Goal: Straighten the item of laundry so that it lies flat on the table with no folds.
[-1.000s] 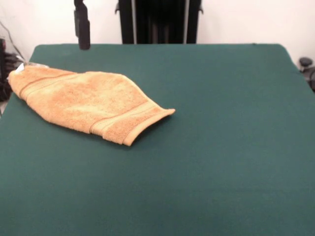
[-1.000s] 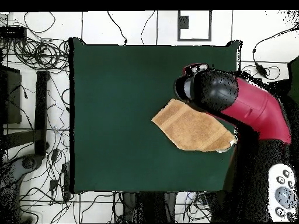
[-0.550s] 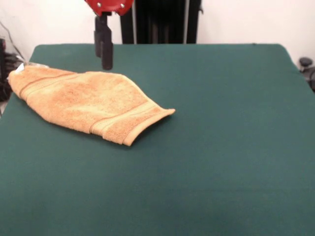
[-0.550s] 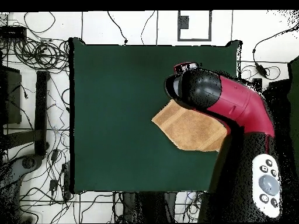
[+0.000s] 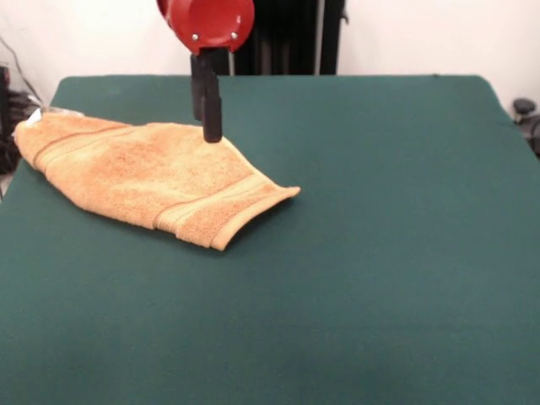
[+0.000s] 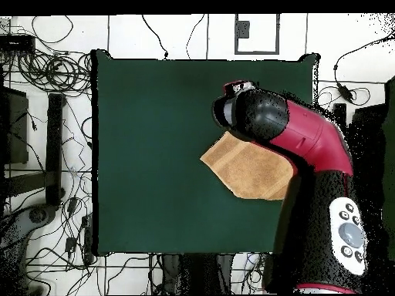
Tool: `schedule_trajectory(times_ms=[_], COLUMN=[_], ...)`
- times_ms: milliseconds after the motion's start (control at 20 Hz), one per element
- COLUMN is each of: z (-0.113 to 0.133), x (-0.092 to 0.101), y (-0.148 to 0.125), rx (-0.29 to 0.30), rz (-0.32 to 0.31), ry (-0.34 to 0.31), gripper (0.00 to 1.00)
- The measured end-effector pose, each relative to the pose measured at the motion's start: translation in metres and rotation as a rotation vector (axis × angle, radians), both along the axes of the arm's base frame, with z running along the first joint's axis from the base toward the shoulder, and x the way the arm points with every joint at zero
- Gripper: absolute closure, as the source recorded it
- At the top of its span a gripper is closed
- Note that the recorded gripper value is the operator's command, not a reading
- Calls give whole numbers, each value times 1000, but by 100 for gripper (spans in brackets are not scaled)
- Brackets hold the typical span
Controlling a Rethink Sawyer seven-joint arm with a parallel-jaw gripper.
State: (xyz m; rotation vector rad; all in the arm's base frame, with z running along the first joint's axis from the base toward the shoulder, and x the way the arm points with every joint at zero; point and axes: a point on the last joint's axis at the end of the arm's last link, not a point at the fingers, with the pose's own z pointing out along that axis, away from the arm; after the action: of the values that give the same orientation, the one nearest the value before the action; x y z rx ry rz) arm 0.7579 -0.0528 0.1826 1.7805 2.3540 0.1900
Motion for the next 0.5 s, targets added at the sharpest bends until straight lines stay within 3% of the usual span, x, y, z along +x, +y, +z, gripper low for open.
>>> schedule_trajectory(times_ms=[500], z=[-36], x=[-3], y=[11], rx=[77], rz=[-26], ry=[31], gripper=[0])
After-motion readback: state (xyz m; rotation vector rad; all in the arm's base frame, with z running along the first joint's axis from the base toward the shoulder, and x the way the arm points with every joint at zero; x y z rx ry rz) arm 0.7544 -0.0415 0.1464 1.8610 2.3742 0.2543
